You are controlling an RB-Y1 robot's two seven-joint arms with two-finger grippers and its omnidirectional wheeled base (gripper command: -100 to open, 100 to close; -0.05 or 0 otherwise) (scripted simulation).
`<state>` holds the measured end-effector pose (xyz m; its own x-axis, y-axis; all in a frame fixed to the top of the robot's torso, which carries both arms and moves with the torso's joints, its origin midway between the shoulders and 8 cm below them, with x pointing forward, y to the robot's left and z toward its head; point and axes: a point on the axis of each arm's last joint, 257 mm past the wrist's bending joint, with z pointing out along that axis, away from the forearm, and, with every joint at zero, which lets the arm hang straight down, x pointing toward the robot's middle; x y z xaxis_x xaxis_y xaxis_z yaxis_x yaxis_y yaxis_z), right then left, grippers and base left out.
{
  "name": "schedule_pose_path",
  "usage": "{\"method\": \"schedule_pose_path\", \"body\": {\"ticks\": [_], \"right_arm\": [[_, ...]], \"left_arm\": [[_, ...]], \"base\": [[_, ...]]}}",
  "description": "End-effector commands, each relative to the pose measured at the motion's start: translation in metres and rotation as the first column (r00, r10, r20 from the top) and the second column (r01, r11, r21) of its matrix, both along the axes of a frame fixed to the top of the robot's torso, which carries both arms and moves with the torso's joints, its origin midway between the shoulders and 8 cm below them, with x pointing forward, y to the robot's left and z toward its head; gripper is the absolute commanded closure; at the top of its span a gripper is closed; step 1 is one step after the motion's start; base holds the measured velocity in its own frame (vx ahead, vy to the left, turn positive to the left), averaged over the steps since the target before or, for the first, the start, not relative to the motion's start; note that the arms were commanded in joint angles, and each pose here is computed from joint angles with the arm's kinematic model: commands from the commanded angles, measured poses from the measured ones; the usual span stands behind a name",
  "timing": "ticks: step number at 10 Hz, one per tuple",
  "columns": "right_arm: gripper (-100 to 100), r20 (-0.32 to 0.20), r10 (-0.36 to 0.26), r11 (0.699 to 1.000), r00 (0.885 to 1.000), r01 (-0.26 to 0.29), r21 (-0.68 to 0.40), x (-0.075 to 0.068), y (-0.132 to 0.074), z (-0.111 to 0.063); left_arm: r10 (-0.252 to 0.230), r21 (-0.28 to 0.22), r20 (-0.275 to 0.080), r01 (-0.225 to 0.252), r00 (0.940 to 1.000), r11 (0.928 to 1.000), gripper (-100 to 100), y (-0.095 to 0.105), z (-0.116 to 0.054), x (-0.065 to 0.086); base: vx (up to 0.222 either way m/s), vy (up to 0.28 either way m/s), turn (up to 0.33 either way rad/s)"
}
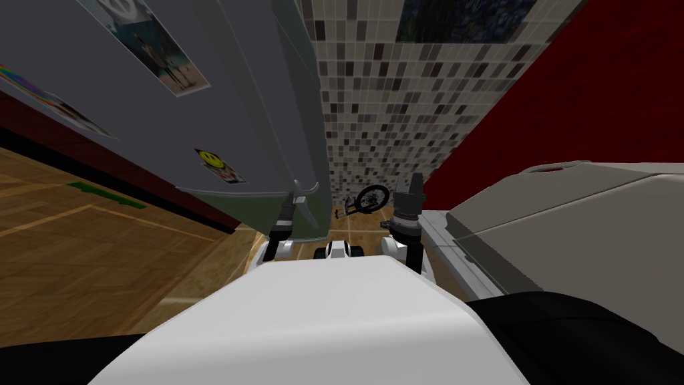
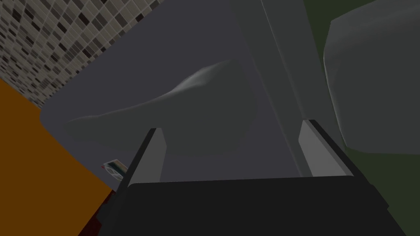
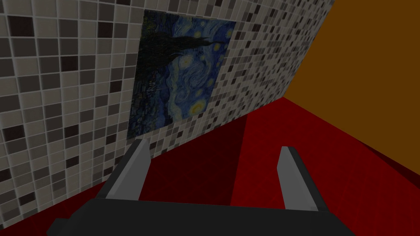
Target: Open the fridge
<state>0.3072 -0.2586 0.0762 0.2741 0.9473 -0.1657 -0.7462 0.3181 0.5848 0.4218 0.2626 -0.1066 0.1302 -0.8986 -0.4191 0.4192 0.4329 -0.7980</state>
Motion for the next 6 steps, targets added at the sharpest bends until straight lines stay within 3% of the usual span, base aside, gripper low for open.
{"method": "schedule_pose_path", "body": {"ticks": [1,6], "right_arm": [[0,0.000,0.000,1.000,1.000,0.000,0.000,0.000,0.000,0.000],[0,0.000,0.000,1.000,1.000,0.000,0.000,0.000,0.000,0.000]], "left_arm": [[0.016,0.007,-0.020,-0.015,0.9997,0.9999,-100,0.002,0.004,0.003],[0.064,0.025,-0.062,-0.062,0.9961,0.9978,-100,0.012,0.018,0.005]], "base": [[0.008,-0.027,-0.008],[0.002,-0.032,0.000]]}}
